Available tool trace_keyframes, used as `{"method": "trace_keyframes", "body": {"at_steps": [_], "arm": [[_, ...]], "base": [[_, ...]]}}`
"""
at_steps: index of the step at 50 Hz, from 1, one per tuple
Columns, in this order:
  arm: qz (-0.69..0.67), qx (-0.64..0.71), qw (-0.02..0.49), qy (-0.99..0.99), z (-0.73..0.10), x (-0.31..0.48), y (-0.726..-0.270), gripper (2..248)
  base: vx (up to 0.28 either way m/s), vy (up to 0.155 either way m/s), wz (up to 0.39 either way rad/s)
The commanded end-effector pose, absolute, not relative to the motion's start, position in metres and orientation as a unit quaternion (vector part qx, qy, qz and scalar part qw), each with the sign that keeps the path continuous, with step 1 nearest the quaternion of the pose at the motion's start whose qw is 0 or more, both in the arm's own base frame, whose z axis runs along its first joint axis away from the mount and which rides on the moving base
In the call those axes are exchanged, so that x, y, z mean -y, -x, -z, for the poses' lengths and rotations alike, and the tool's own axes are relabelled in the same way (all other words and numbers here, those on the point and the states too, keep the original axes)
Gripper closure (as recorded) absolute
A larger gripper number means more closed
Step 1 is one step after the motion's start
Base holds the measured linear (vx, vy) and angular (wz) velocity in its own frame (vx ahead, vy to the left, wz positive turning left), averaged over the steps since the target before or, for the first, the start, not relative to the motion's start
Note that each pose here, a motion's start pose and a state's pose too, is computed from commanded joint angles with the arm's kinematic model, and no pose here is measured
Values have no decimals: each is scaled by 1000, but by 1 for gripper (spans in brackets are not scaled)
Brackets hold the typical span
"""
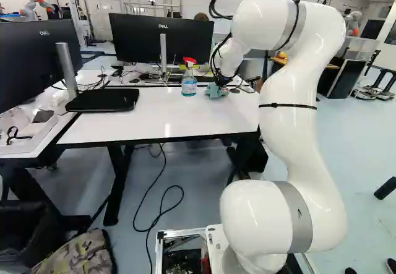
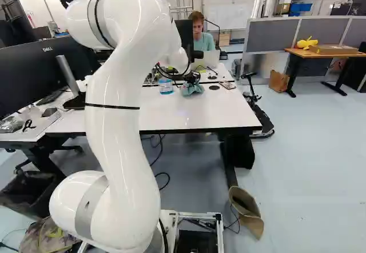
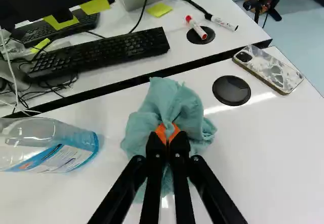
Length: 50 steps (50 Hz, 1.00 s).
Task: Clean the table with the green towel
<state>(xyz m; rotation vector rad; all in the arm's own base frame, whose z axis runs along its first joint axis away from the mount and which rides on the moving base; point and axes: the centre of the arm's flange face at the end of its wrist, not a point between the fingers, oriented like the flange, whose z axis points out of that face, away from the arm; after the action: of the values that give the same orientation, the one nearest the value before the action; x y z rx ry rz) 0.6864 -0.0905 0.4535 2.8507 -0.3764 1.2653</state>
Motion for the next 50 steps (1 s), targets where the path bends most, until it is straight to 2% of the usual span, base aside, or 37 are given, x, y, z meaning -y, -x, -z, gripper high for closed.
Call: {"method": "trace_keyframes", "body": {"at_steps": [50], "arm": [[-386,79,-17,-919,-463,26,-633,224]], "base": [[0,0,0]]}}
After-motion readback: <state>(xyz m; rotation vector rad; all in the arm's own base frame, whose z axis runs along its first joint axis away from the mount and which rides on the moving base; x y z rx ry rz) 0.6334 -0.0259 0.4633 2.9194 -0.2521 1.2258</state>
